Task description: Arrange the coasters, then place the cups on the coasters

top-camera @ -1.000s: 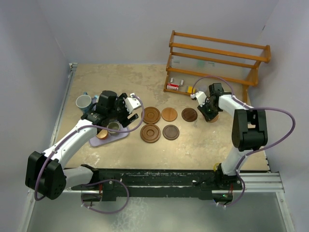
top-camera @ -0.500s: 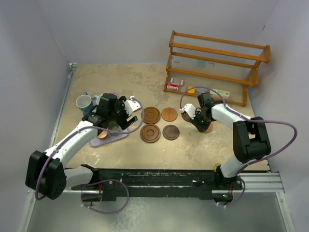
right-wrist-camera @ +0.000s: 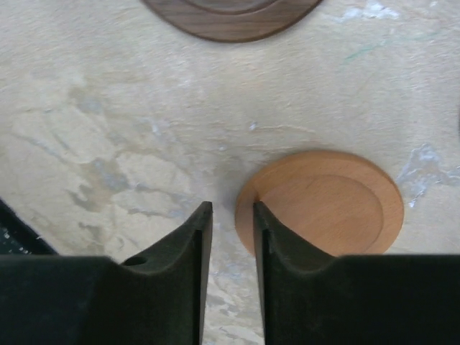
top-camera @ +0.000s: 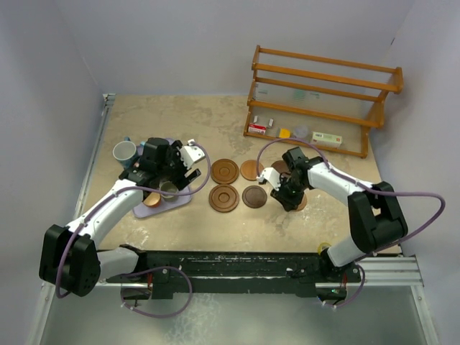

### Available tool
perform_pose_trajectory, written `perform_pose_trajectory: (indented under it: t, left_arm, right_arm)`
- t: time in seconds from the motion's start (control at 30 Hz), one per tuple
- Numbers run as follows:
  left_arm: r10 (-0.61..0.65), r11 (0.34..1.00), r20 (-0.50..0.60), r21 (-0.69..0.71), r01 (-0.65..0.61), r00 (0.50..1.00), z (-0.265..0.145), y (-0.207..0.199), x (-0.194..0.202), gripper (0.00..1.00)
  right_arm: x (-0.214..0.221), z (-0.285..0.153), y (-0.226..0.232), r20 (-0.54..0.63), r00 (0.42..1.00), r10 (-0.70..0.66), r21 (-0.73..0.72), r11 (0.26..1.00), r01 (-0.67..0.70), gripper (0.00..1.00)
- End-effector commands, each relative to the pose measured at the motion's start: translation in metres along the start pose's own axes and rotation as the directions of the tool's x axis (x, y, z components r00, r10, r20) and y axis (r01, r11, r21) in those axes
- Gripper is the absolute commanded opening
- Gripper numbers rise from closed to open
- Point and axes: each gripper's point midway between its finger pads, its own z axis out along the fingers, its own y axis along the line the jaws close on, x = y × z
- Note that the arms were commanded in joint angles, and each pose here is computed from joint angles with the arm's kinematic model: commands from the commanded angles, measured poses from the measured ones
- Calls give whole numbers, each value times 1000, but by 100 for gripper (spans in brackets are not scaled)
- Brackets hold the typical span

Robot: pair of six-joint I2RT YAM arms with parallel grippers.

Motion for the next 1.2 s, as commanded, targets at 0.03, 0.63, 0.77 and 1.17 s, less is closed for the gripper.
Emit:
perform_pose_trajectory:
  t: [0.03, 0.63, 0.77, 1.17]
  left_arm:
    - [1, 1000, 48, -23, 0, 999, -1, 8, -10, 78]
    - [4, 999, 56, -33, -2, 998, -6, 10, -11, 78]
    - [4, 1000, 56, -31, -2, 998, -6, 10, -11, 78]
    - [2, 1000, 50, -28, -1, 999, -6, 11, -10, 78]
  right_arm:
    - [-8, -24, 12, 84, 996, 21, -1, 1000, -21, 38]
    - [70, -28, -29, -44, 999, 32, 113, 993, -27, 75]
    - [75, -16, -42, -74, 997, 31, 138, 990, -20, 76]
    - [56, -2, -41, -48, 999, 17, 110, 994, -11, 75]
